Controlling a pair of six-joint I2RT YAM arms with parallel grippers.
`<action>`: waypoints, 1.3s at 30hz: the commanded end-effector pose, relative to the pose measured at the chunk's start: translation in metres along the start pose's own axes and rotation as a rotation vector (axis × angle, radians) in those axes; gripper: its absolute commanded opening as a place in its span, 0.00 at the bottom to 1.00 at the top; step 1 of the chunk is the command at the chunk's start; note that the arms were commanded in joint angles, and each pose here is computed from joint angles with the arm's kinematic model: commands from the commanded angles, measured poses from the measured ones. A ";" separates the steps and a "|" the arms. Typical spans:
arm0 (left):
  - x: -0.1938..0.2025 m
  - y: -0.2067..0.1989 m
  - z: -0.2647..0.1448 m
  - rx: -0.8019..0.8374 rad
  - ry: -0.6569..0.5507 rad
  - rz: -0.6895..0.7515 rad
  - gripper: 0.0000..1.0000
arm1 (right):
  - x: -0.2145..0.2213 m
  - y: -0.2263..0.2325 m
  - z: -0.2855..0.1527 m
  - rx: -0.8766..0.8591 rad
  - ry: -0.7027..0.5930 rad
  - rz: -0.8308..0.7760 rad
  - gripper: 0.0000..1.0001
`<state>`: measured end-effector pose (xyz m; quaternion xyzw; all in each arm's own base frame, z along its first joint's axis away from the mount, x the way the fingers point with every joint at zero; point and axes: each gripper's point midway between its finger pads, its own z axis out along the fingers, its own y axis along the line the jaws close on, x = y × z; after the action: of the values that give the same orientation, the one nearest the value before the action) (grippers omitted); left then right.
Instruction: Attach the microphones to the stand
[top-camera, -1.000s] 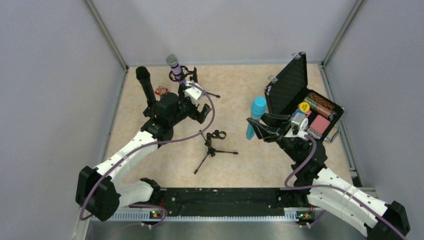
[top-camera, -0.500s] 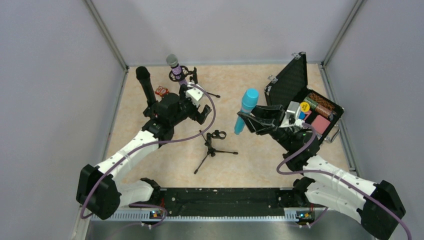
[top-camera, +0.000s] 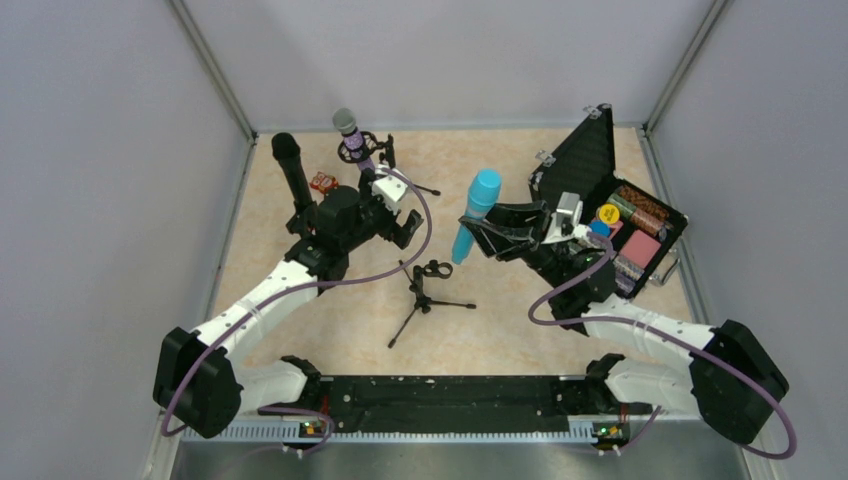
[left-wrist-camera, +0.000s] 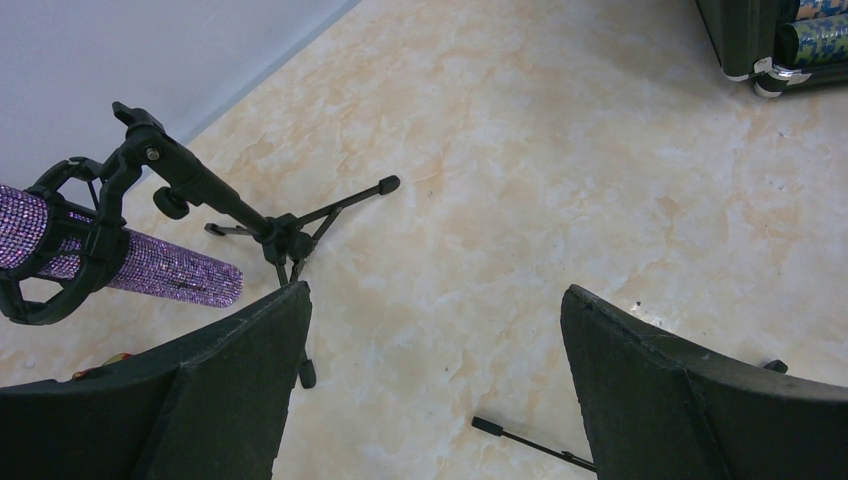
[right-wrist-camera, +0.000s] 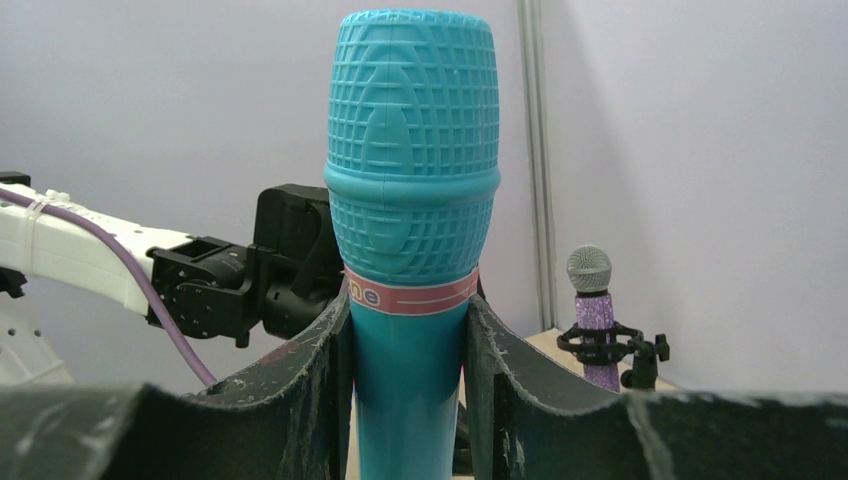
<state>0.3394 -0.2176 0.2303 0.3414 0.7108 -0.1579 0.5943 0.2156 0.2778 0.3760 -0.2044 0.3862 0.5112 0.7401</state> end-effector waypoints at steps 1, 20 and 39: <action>-0.005 -0.002 0.004 0.010 -0.036 0.018 0.99 | -0.032 0.023 0.014 -0.101 -0.145 -0.018 0.00; -0.004 -0.002 0.004 0.008 -0.034 0.025 0.99 | 0.010 0.016 0.002 -0.074 -0.080 -0.012 0.00; -0.002 -0.001 0.005 0.006 -0.027 0.027 0.99 | 0.045 0.012 -0.011 -0.075 -0.013 0.002 0.00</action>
<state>0.3401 -0.2186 0.2215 0.3446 0.7151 -0.1571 0.5875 0.2216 0.3048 0.3255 -0.2203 0.4064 0.5199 0.7183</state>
